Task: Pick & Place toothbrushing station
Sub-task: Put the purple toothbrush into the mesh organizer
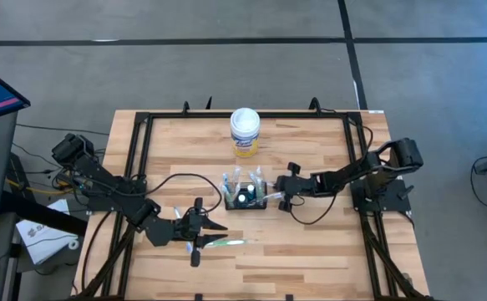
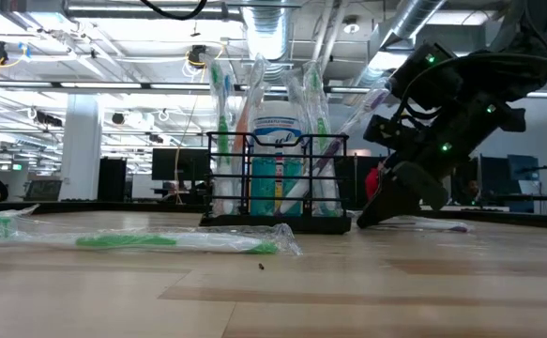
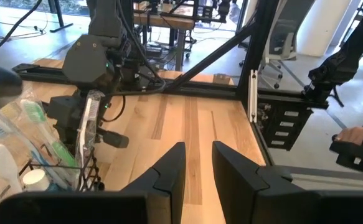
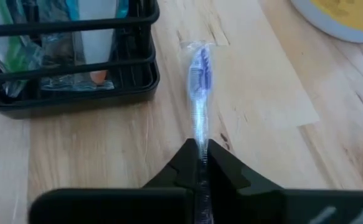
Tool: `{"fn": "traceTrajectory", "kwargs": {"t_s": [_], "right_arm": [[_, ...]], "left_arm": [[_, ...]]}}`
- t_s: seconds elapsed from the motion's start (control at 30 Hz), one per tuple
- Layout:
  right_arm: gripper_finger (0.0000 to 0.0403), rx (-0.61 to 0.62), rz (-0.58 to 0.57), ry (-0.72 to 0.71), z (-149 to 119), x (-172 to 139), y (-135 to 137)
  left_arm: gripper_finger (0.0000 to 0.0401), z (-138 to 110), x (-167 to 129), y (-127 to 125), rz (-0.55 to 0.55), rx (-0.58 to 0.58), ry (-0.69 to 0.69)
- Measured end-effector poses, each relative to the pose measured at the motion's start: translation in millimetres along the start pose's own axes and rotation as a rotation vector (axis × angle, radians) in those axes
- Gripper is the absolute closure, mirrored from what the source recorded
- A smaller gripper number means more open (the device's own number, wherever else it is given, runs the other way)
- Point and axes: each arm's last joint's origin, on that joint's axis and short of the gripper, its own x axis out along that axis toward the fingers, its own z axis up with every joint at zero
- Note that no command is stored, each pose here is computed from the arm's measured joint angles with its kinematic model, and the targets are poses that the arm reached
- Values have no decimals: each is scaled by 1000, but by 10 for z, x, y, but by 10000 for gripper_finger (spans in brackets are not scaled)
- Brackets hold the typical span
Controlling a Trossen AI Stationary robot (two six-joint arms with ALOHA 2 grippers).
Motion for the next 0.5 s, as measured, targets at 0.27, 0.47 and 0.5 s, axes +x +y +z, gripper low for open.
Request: {"fn": "traceTrajectory", "kwargs": {"t_s": [0.27, 0.47, 0.5], "right_arm": [[398, 7, -3, -2, 1, -6, -3], [403, 6, 8, -11, 14, -43, 16], [403, 5, 11, -13, 20, -62, 20]], "left_arm": [[327, 5, 8, 8, 3, -7, -4], [327, 5, 8, 8, 2, -7, -4], [327, 5, 8, 8, 2, -7, -4]]}}
